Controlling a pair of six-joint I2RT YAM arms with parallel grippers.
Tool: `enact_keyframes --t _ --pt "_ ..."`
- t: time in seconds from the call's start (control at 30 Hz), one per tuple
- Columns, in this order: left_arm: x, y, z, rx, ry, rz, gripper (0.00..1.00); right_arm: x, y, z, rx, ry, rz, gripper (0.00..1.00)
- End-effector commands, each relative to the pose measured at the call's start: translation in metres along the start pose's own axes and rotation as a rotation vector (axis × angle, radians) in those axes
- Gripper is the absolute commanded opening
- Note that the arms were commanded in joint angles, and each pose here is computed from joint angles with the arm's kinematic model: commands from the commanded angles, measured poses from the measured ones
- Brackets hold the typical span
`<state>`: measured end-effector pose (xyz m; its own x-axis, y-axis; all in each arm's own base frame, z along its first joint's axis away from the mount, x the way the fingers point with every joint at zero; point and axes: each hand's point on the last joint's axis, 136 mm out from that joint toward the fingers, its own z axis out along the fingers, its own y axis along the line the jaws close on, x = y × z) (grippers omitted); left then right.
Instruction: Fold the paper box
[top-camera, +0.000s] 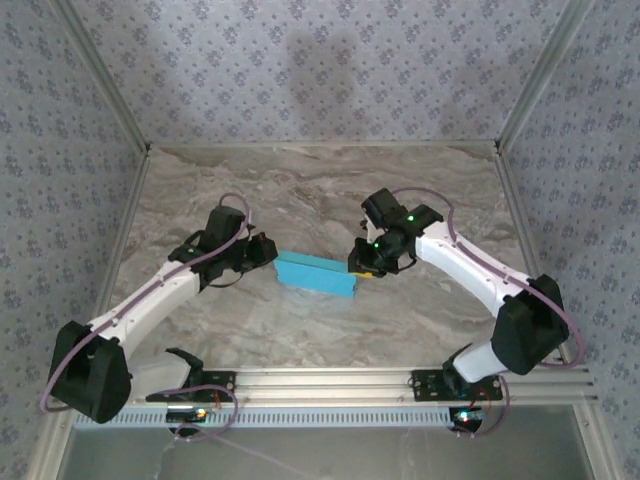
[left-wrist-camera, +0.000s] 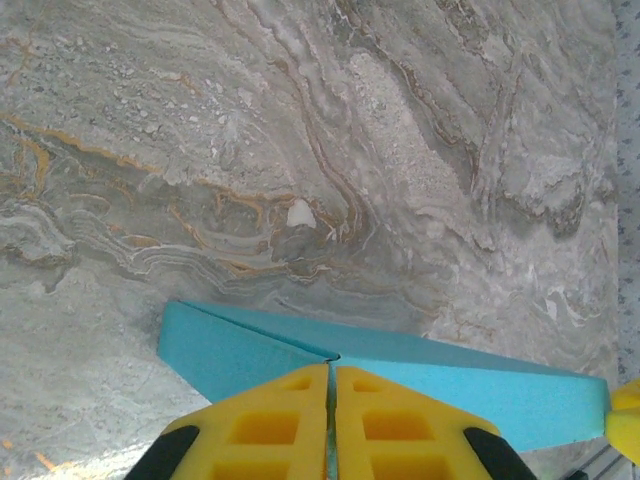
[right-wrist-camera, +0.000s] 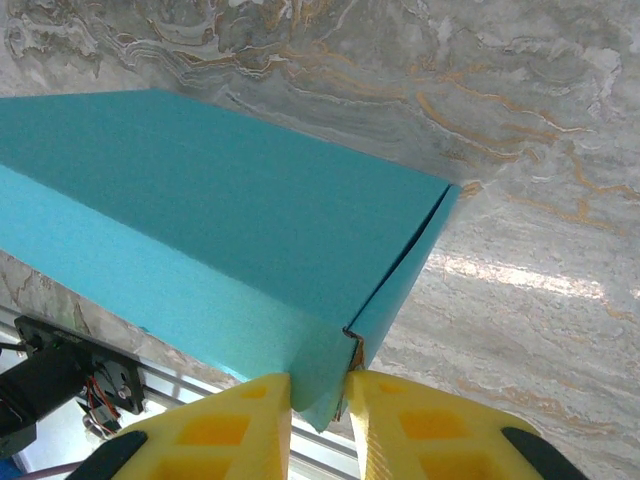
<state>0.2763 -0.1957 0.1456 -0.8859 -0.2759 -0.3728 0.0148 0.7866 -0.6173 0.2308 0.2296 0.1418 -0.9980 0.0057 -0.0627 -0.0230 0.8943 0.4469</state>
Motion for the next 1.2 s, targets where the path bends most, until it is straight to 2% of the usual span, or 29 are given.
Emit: enact_keyframes --t 0.0,0.1,0.27,0.57,0.9,1.17 --pt "0.042 0.053 -0.003 -0.211 0.137 -0.016 0.13 0.022 -0.039 0.015 0.183 0.094 0.03 0.26" --pt "0.042 0.054 -0.006 -0.224 0.138 0.005 0.22 0.021 -0.037 0.012 0.184 0.096 0.031 0.27" --pt "0.055 0.063 -0.001 -0.233 0.18 -0.013 0.24 0.025 -0.04 0.009 0.196 0.118 0.003 0.29" --pt "0.063 0.079 0.005 -0.263 0.169 -0.044 0.15 0.022 -0.045 0.014 0.195 0.099 0.016 0.31" --pt "0.07 0.093 0.009 -0.304 0.166 -0.077 0.07 0.039 -0.055 0.041 0.082 0.13 0.098 0.31" --pt "0.08 0.102 0.01 -0.313 0.156 -0.098 0.0 0.039 -0.062 0.035 0.084 0.119 0.103 0.3"
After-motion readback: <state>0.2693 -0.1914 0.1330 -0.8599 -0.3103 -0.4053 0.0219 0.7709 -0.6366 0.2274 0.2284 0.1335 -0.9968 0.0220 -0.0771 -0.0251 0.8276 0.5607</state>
